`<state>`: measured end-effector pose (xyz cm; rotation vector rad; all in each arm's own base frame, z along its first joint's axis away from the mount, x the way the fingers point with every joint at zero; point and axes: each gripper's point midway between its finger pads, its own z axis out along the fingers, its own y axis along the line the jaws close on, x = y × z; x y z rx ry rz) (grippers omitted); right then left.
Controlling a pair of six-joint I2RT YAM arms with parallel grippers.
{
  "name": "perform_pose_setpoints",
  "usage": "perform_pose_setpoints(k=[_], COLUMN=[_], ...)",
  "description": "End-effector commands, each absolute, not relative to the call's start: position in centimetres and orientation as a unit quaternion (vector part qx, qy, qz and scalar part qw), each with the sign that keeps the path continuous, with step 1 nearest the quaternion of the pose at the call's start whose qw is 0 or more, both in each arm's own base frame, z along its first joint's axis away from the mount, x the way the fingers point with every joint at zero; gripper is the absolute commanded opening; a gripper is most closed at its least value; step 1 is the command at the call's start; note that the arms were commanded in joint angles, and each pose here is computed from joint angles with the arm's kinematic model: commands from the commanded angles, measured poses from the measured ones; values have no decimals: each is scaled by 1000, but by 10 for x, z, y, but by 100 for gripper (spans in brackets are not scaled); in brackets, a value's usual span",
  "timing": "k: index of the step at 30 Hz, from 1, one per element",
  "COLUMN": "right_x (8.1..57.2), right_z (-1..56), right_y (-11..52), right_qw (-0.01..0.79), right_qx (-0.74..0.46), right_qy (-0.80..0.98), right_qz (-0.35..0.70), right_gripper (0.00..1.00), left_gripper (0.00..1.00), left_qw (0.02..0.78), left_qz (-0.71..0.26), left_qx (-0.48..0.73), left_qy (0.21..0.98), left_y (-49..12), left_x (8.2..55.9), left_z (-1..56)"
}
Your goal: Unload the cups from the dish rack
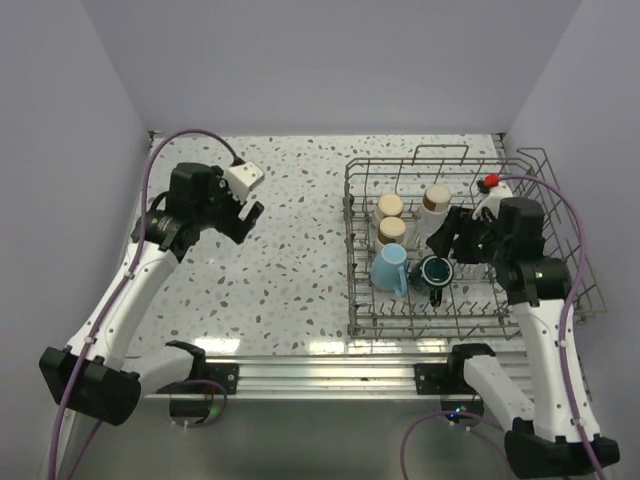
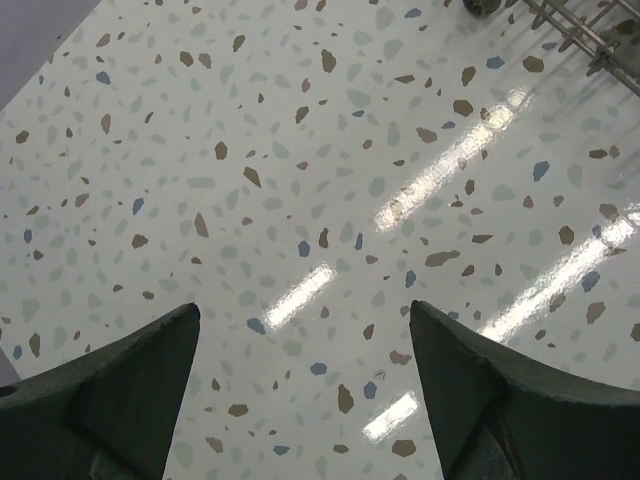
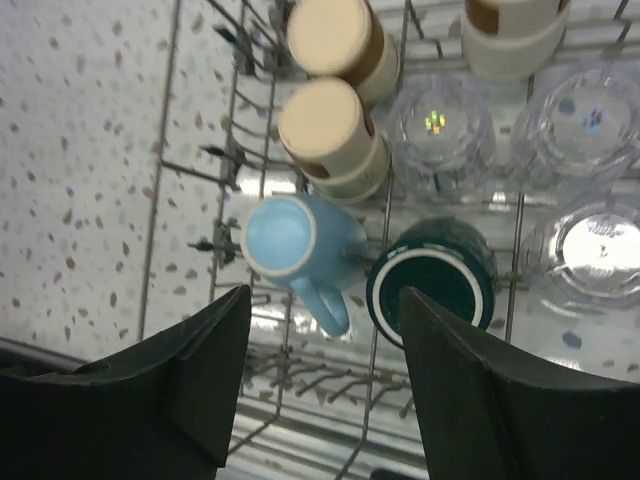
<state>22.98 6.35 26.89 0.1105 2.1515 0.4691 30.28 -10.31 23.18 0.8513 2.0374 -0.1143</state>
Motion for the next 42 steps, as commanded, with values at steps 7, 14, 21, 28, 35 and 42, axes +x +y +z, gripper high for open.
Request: perform_pose_setpoints(k=[7, 14, 21, 28, 35, 42], right_x=[193, 215, 213, 228, 237, 231], right_z=[174, 173, 135, 126, 123, 140], right_y=[128, 124, 130, 142, 134, 135], right_qw=[241, 286, 264, 305, 335, 340], right_qx=[-106, -93, -87, -103, -100, -108], right_qy=[959, 950, 956, 939, 932, 928], right_qz=[108, 85, 92, 119, 97, 111], right_gripper=[51, 52, 47, 32, 25, 0], left_gripper=[90, 90, 91, 90, 90, 90], left_qw=[521, 518, 521, 519, 521, 518], left_qz=[-112, -140, -153, -163, -157, -162], left_qx=[321, 328, 323, 322, 325, 325], left_qy=[783, 778, 775, 775, 774, 775], left_y=[-135, -144, -148, -151, -149, -150], left_x=[326, 321, 321, 319, 318, 314], left_z=[283, 284, 289, 289, 291, 288])
